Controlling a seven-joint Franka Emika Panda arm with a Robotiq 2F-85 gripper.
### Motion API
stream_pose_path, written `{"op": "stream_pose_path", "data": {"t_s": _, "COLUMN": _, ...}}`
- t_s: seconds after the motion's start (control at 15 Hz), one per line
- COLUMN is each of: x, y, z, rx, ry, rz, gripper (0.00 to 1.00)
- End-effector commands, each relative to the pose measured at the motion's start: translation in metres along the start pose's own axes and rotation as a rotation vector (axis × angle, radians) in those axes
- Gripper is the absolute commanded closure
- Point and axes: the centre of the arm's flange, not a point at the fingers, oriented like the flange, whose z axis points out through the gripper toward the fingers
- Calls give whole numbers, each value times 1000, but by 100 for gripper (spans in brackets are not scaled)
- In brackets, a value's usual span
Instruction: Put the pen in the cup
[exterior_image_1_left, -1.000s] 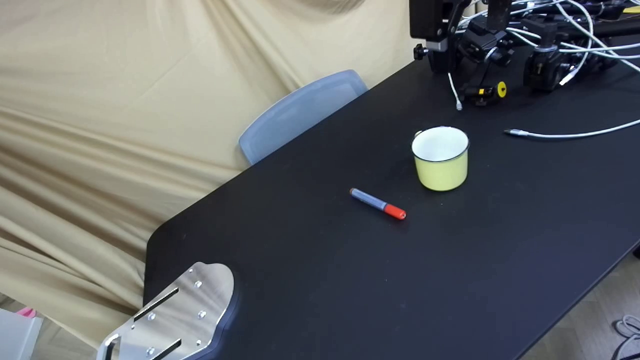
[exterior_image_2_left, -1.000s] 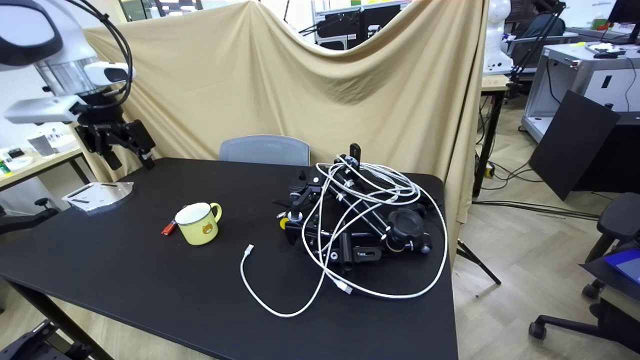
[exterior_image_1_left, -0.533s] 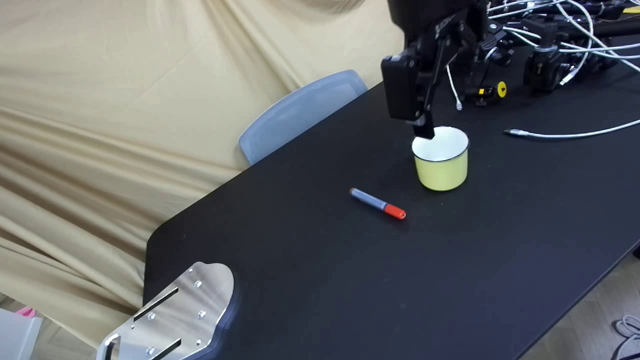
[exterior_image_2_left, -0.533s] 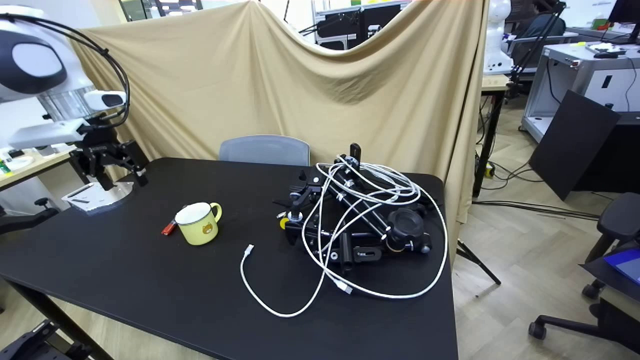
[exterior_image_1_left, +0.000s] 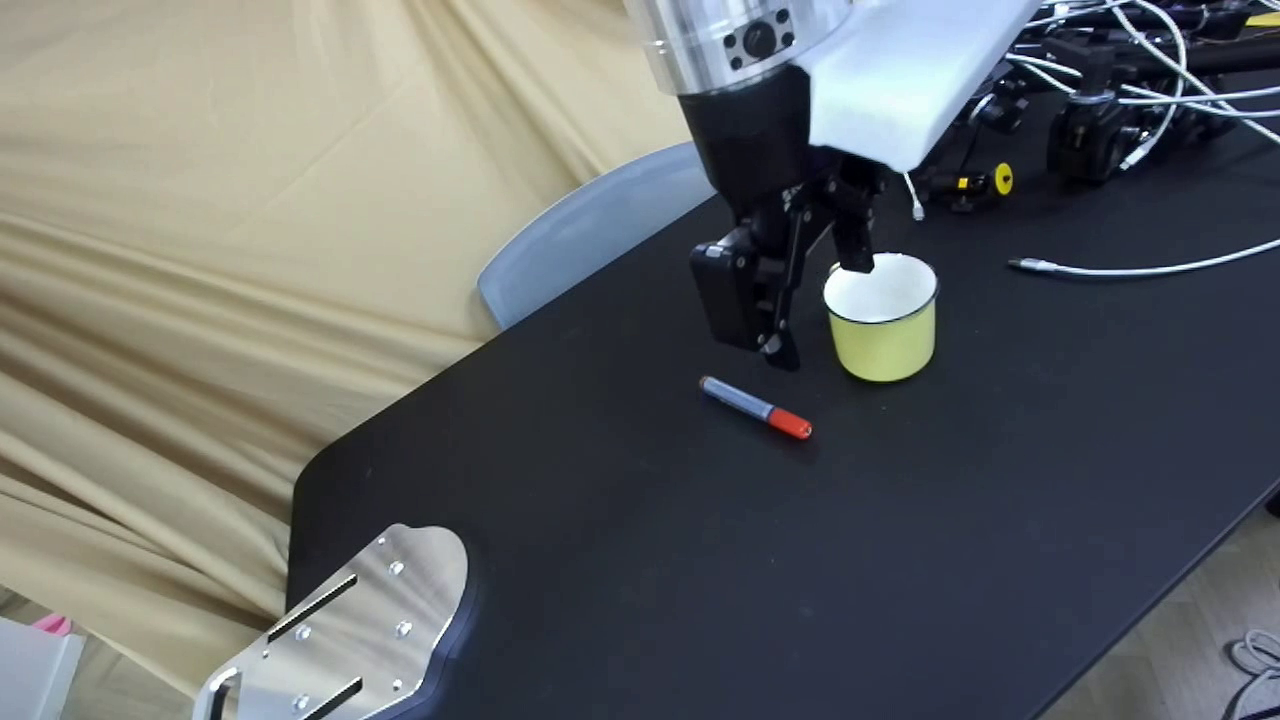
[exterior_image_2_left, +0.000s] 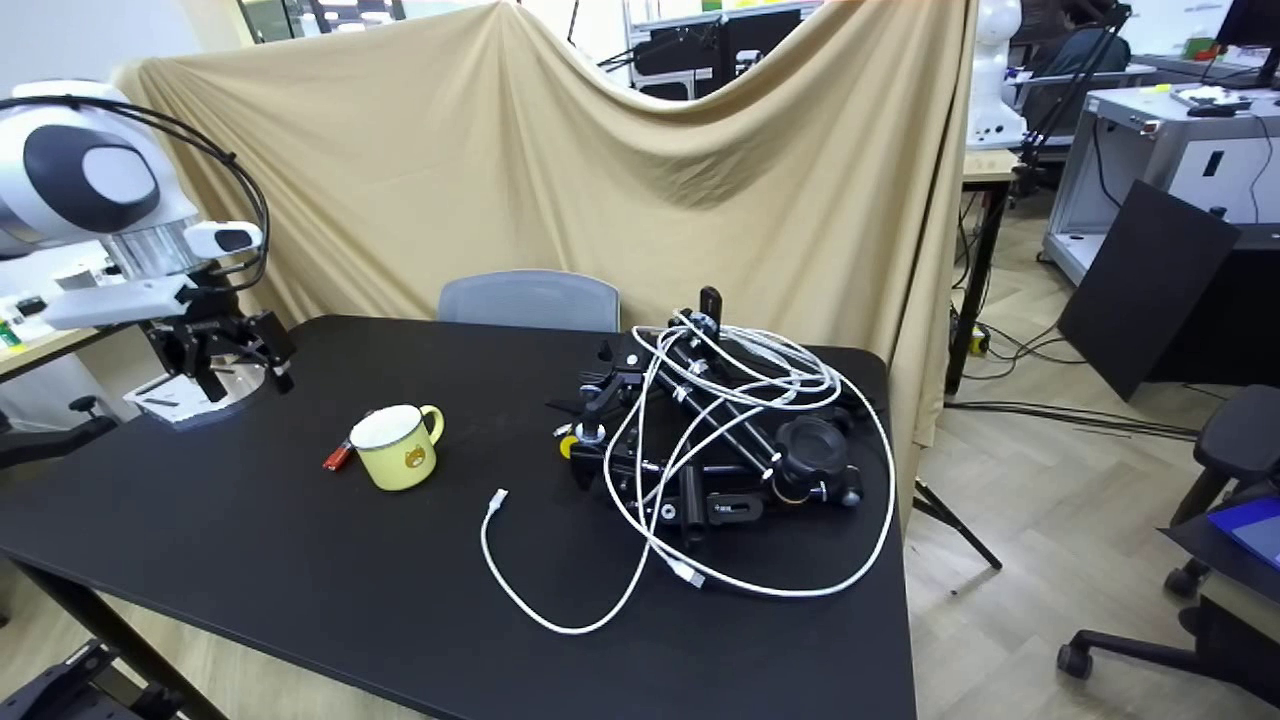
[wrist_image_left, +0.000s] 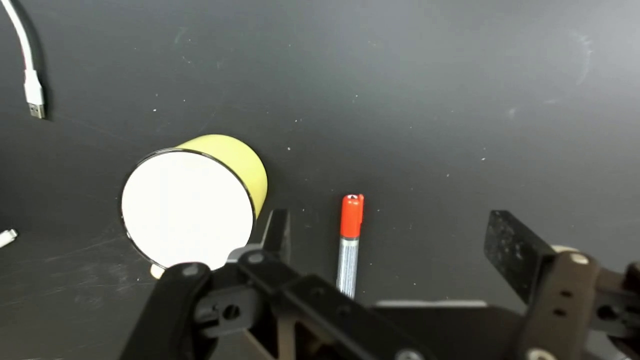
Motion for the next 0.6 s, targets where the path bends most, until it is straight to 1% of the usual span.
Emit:
{"op": "stream_pose_path", "data": {"t_s": 0.0, "x": 0, "y": 1, "z": -1, "rx": 0, "ry": 2, "rz": 1, "gripper": 0}}
{"op": "stream_pose_path", "data": {"t_s": 0.33, "x": 18, "y": 1, "z": 25, "rx": -89, "ry": -45, "rz": -70, "gripper": 0}}
{"op": "stream_pose_path", "data": {"t_s": 0.53, "x": 35, "y": -6, "z": 39, "rx": -130, "ry": -39, "rz": -105, "gripper": 0}}
